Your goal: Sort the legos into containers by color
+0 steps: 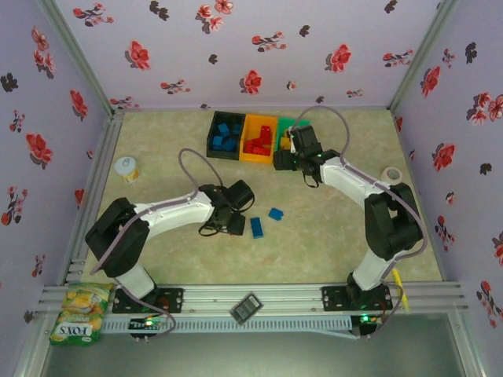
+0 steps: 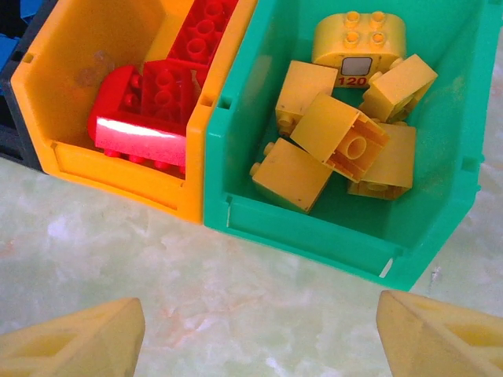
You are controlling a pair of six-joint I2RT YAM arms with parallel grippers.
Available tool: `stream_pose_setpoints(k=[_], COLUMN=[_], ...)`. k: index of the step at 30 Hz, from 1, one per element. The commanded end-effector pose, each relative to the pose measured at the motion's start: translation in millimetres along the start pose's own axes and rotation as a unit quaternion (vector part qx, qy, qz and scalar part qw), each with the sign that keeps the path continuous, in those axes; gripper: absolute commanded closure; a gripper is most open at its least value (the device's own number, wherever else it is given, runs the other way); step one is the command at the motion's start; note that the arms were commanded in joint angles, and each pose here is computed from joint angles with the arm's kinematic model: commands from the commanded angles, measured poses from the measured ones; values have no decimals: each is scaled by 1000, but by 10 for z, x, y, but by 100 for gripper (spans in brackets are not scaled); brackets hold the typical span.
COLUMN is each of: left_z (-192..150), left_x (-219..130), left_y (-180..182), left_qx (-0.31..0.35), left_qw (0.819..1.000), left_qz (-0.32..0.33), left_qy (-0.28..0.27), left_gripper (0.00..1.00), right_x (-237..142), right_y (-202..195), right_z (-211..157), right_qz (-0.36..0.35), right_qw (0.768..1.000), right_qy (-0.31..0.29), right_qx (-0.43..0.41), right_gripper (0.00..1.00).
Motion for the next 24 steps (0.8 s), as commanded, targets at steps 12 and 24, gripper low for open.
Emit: stream_pose_setpoints(k=[12,24], left_z=[-37,58], left_x=[175,341], left_y=[-163,-185], left_qx=[-17,-17], left_qw=[1000,1000], left_qz=[-18,7], left_qy=[9,4], left_gripper=[36,62], right_x=[-156,-216], right_y=[-56,-88], right_z=[61,-33], right_qz=[-9,-19], right_qw=[1000,1000], right_qy=[-16,-10], right_qx=[10,6], right_gripper=[22,23])
Point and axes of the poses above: each hand's point on the last joint's axis, 136 mm out from that joint toward the fingers, its own x axis out along the fingers, its own y axis along the line the jaws close on, z = x × y, the point moved 3 cm from there along -x, back along the fingers, and after that the axes turned 12 degrees about -x, right-handed, at the moved point
